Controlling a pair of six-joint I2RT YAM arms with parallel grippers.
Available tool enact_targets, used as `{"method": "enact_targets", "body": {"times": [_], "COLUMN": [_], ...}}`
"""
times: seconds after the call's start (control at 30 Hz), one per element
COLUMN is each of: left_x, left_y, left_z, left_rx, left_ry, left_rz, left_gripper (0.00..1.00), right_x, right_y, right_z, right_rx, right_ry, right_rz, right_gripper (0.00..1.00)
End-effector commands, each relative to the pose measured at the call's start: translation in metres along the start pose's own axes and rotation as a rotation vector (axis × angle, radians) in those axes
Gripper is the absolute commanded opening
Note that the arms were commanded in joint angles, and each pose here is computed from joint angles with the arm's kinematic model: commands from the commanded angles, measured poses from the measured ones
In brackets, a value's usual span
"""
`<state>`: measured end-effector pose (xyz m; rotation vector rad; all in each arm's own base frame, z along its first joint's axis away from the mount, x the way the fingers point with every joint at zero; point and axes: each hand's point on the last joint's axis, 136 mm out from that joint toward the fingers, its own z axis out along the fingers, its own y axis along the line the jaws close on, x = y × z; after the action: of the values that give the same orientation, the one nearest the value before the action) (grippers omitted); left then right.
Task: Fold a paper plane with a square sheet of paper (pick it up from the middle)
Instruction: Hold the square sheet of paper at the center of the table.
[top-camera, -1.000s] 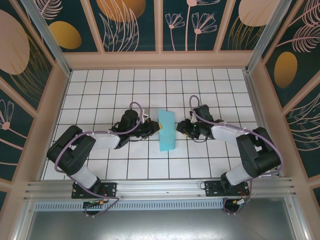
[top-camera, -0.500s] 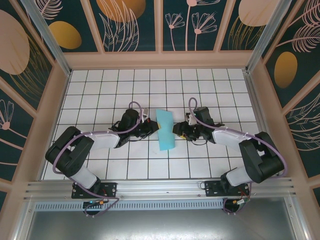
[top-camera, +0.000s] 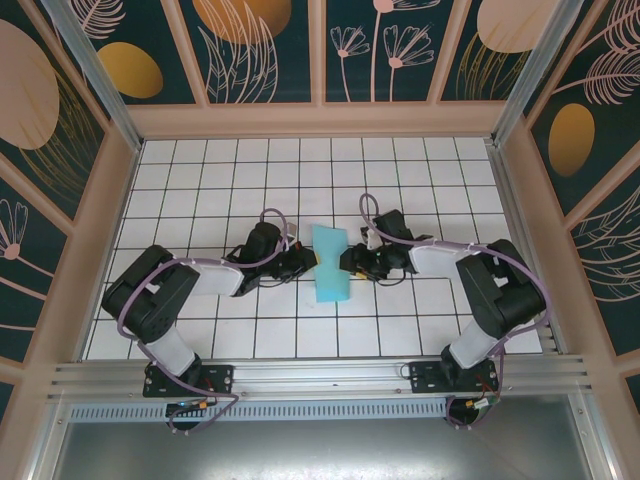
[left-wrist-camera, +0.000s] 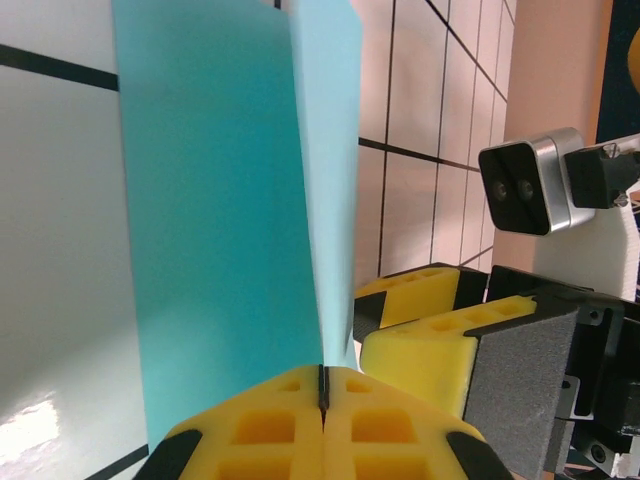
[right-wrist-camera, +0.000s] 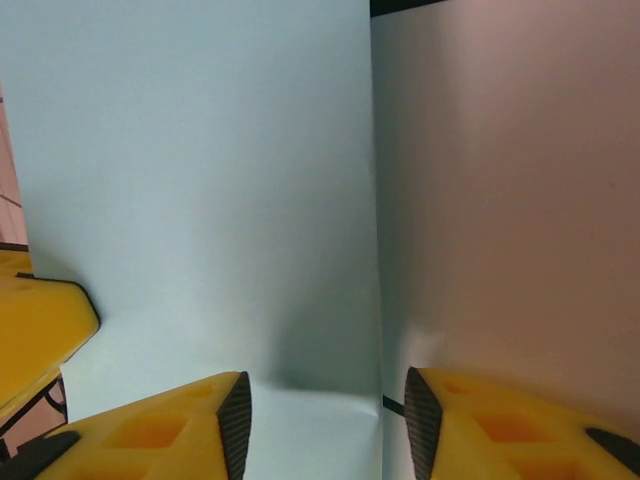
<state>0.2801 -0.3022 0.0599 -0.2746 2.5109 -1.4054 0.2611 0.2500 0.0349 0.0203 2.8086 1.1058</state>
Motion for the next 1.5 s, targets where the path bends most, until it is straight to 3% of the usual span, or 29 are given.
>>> {"method": "enact_targets", "body": {"times": [0.0,0.13,0.4,0.57,0.7,0.9,1.07,1.47], "left_x": [0.004,0.003,-0.005,-0.022,-0.026,-0.017,-0.012,-0.003], "left_y": [-0.001,0.0,0.013,0.017,0.012,-0.012,-0.016,0.005], "left_z": [0.004,0.004,-0.005,-0.023,-0.03,-0.015,-0.003,0.015], "left_rx": [0.021,0.018,-0.096,-0.2,-0.194,-0.046,-0.005,-0.041], "left_ry": [0.016,0.013,-0.042,-0.145,-0.179,-0.095,-0.041,0.031], "left_rz": [0.001,0.002,0.037,0.076,0.095,0.119,0.119,0.088], "left_gripper": [0.02,0.08,0.23,0.32,0.33,0.26,0.22,0.18], "right_x": [0.001,0.004,0.006,0.006,0.012,0.013,0.014,0.014], "right_y": [-0.008,-0.022,-0.035,-0.043,-0.048,-0.055,-0.058,-0.065], "right_z": [0.004,0.01,0.013,0.016,0.022,0.025,0.027,0.03], "right_rx": [0.062,0.127,0.206,0.254,0.3,0.344,0.369,0.416], "right_ry": [0.02,0.041,0.049,0.058,0.077,0.086,0.092,0.103], "right_rz": [-0.009,-0.001,-0.002,-0.007,-0.031,-0.048,-0.063,-0.079], "right_gripper": [0.43,0.36,0.37,0.37,0.37,0.35,0.34,0.34]}}
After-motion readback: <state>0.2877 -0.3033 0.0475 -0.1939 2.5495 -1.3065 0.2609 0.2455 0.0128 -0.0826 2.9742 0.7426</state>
